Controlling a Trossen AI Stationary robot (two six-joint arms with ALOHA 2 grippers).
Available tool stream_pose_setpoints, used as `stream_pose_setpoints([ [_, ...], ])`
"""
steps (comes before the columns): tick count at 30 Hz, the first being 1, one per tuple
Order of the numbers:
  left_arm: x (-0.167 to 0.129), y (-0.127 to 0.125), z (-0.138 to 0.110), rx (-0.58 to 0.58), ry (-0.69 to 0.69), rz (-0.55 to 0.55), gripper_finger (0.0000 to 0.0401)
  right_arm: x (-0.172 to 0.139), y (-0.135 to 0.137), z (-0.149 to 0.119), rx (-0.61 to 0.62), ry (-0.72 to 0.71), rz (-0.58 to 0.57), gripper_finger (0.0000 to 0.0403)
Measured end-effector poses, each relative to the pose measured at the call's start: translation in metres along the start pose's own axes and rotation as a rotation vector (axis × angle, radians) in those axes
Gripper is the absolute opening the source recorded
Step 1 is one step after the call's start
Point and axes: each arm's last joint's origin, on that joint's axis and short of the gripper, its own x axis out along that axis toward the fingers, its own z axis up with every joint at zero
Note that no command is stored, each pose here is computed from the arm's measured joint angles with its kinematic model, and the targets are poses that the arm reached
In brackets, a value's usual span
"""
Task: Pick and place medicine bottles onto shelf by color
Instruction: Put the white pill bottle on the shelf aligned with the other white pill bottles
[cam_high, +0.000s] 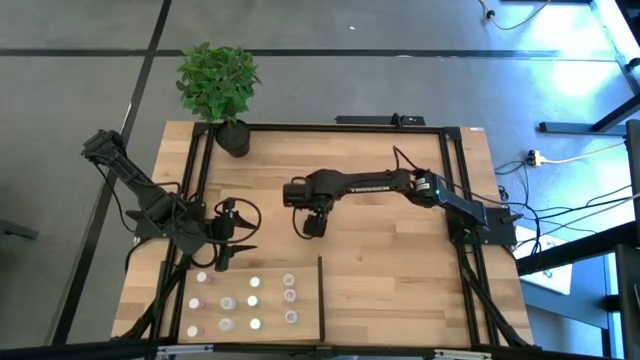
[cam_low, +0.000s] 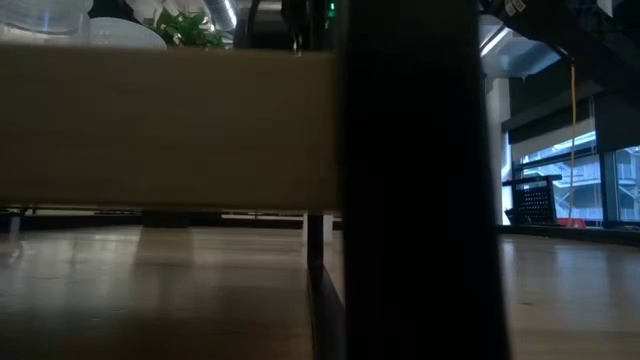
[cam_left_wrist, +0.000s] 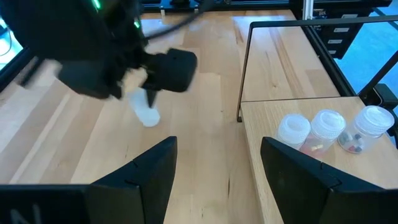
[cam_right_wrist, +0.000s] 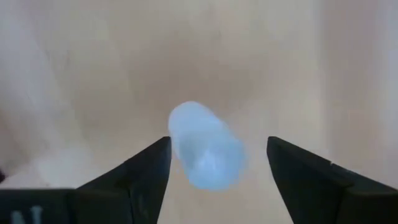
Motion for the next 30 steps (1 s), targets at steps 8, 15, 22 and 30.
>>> stream_pose_setpoints([
  [8,0.000,0.000,0.000,-0.001,0.000,0.000,0.0225,-0.050,0.007,0.007,-0.023,-0.134,-0.076,0.0265],
  [15,0.000,0.000,0.000,-0.002,0.001,0.001,0.0225,-0.066,0.016,-0.005,-0.038,-0.131,-0.075,0.0265],
  [22,0.000,0.000,-0.001,0.003,0.007,0.004,0.0225,-0.072,0.040,-0.016,-0.097,-0.153,-0.191,0.0265],
  [30,0.000,0.002,0.000,-0.001,-0.015,0.056,0.0225,-0.109,0.058,-0.037,-0.144,-0.272,-0.339,0.0265],
])
